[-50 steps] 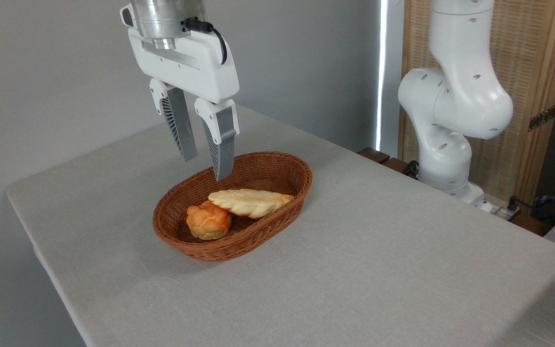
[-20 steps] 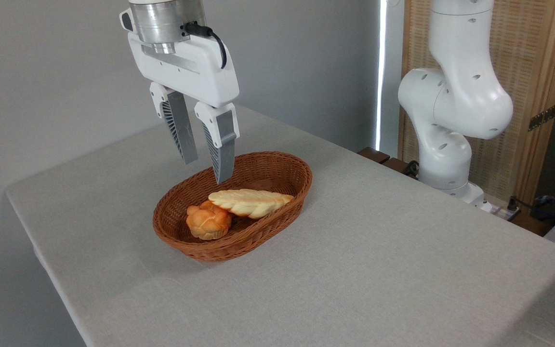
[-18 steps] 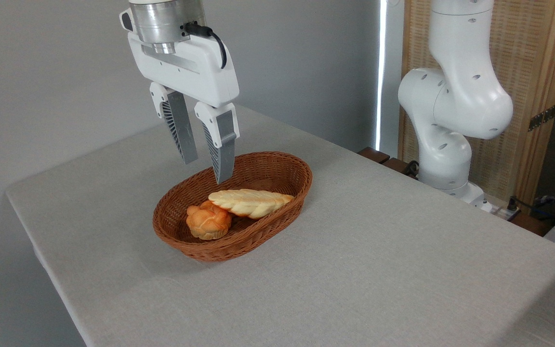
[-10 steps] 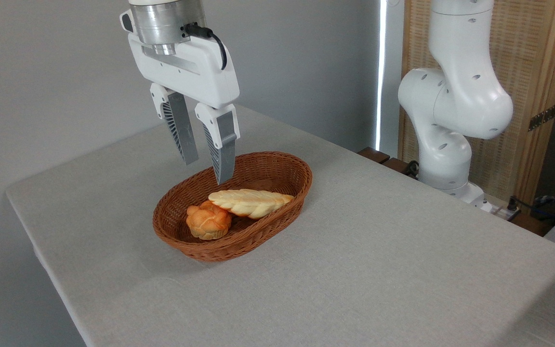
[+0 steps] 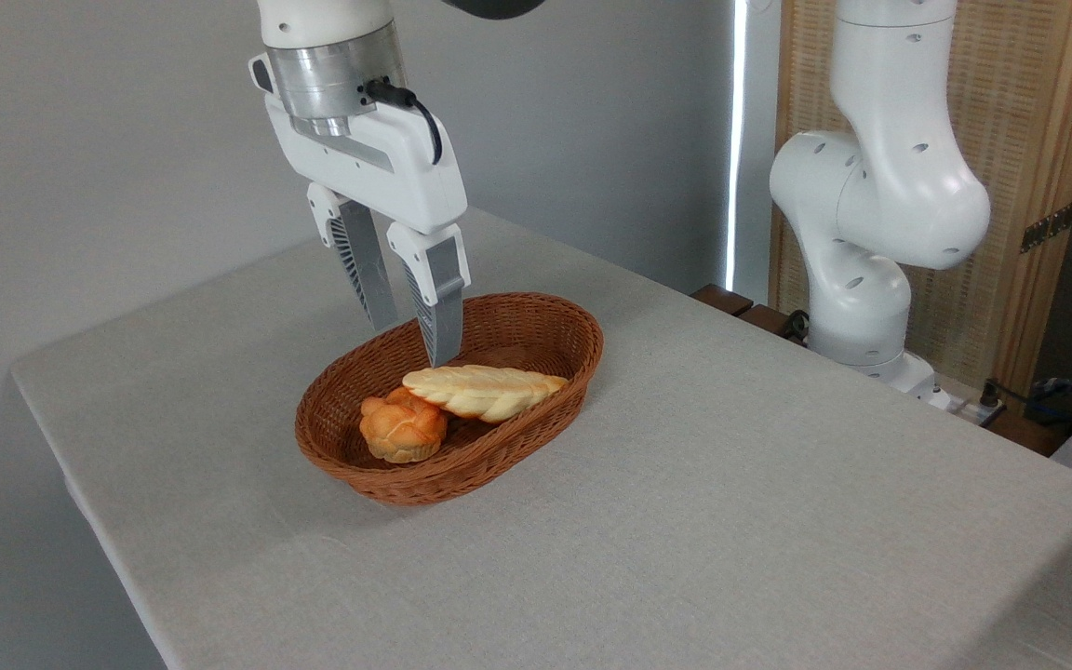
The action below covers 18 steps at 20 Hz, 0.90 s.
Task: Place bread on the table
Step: 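Lower the open gripper over the long pale bread roll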
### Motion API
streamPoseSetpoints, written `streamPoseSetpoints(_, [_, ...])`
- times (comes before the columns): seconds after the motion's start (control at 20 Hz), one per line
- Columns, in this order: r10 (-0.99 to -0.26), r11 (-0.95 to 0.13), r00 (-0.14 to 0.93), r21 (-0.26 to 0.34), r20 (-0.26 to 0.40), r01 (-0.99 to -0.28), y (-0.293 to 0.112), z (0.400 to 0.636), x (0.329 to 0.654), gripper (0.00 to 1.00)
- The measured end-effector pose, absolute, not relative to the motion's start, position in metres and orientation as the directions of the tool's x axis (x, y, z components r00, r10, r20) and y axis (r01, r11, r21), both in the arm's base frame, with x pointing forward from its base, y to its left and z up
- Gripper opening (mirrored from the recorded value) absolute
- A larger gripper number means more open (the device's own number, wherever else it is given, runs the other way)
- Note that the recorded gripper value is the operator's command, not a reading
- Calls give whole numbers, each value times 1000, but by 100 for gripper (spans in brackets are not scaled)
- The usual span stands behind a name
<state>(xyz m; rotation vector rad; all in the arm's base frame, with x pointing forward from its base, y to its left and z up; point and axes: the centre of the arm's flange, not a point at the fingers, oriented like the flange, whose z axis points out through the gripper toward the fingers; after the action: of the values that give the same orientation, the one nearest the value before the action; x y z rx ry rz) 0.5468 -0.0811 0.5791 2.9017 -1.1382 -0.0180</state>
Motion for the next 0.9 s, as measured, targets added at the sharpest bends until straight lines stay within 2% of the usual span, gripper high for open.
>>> streamPoseSetpoints(0.3, [-720,-694,693,-4,36,-720,-107,548,511,100])
streamPoseSetpoints(0.65, [-764,-645,640,-43,83,-763,-133,493,464,100])
streamPoseSetpoints(0.9, [-773,-633,629,-42,80,-773,-137,483,456,100])
